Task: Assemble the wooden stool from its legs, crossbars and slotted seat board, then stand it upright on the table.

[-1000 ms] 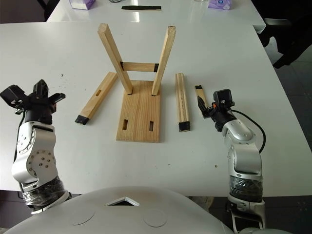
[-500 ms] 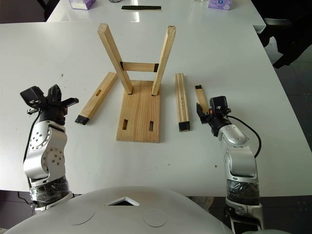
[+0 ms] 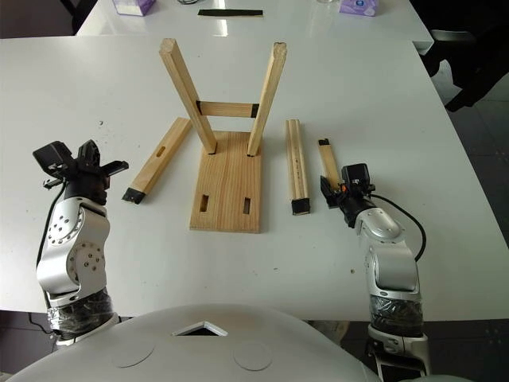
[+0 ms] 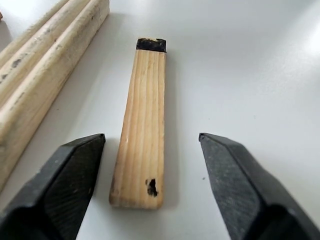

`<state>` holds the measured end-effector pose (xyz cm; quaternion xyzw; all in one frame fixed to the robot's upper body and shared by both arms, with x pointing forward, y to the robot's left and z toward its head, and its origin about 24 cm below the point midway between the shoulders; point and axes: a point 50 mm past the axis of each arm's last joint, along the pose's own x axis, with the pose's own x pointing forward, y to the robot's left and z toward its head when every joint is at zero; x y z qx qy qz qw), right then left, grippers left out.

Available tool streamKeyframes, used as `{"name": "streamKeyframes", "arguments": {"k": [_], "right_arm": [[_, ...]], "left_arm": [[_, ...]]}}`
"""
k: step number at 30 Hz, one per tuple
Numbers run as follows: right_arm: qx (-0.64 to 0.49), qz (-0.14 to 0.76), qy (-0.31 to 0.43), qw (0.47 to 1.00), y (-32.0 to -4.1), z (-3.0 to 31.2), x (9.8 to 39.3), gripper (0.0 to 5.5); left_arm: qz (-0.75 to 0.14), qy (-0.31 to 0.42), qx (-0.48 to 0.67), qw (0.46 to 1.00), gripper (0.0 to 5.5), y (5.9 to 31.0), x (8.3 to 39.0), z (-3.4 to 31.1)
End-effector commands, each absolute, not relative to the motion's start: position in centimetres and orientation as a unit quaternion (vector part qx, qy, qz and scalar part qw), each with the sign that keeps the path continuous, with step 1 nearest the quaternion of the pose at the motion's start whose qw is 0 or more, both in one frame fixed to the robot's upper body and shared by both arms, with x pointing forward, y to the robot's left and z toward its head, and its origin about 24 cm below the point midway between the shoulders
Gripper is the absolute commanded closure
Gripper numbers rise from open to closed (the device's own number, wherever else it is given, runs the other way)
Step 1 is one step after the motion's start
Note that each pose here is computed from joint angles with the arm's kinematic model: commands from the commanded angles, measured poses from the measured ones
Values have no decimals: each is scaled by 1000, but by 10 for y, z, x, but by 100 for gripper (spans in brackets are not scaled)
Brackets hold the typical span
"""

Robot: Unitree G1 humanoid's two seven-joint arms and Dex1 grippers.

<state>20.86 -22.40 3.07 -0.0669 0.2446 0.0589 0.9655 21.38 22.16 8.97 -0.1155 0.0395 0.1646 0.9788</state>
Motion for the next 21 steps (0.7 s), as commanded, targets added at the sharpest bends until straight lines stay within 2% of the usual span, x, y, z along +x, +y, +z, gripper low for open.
{"name": "streamKeyframes", "arguments": {"k": [1, 6, 16, 21], "right_arm": [[-62, 58, 271, 959, -225, 21, 201, 202], [-62, 59, 278, 957, -225, 19, 193, 273], [-63, 37, 265, 962, -227, 19, 196, 418], [-70, 39, 257, 963, -232, 21, 199, 420]], "left_arm": [[168, 46, -103, 979, 550, 222, 213, 92], [162, 49, -87, 982, 550, 221, 214, 95], [160, 32, -45, 985, 550, 219, 214, 97], [133, 27, -44, 990, 550, 211, 212, 97]]}}
